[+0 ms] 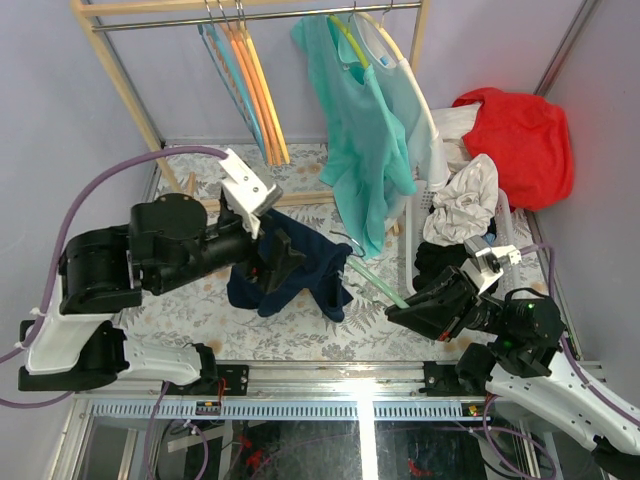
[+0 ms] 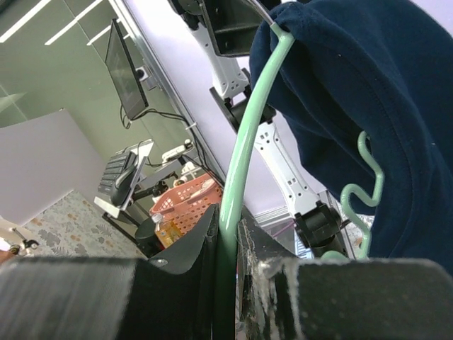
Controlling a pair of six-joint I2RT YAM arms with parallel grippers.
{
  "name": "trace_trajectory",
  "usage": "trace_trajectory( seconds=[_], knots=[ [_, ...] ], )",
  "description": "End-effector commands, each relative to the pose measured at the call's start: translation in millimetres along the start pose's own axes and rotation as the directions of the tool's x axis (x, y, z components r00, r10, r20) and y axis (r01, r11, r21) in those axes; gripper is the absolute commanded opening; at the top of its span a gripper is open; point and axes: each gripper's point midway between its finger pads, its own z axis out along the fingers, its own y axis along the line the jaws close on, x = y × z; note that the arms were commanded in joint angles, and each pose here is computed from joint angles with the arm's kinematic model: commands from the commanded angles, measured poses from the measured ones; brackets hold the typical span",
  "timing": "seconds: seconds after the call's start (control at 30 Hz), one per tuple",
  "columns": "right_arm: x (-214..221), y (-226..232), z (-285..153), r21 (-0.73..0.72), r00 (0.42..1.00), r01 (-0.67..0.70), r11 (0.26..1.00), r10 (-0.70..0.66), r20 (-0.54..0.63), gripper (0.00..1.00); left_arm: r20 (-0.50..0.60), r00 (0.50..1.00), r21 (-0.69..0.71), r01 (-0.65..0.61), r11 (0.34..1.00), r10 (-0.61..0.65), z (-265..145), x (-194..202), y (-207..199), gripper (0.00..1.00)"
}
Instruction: Place the t-shirt on the hanger
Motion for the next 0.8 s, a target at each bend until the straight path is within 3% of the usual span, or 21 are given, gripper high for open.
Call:
trace_trajectory(
  seconds=[0.0, 0.33, 0.53, 0.77],
  knots=[
    [-33.1, 54.2, -4.3, -0.159, 0.993, 0.095, 0.983, -0.083, 0.079, 0.0, -0.021, 0.998, 0.133, -0.049, 0.99, 0.052, 5.4, 7.6, -23.9, 0.8],
    [-27.6, 64.7, -1.2, -0.208, 0.998, 0.065, 0.976, -0.065, 0.005, 0.0, -0.022, 0.997, 0.21, -0.072, 0.975, 0.078, 9.9, 8.1, -38.8, 0.8],
    [-22.8, 60.6, -1.4, -0.195, 0.998, 0.051, 0.979, -0.055, -0.015, 0.0, 0.069, 0.997, 0.196, -0.043, 0.98, 0.03, -16.4, -14.6, -29.9, 0.78],
    [-18.5, 55.8, -5.1, -0.17, 0.999, 0.044, 0.984, -0.048, -0.02, 0.0, 0.116, 0.993, 0.306, -0.043, 0.951, 0.008, -34.1, -23.9, -45.7, 0.78]
  ],
)
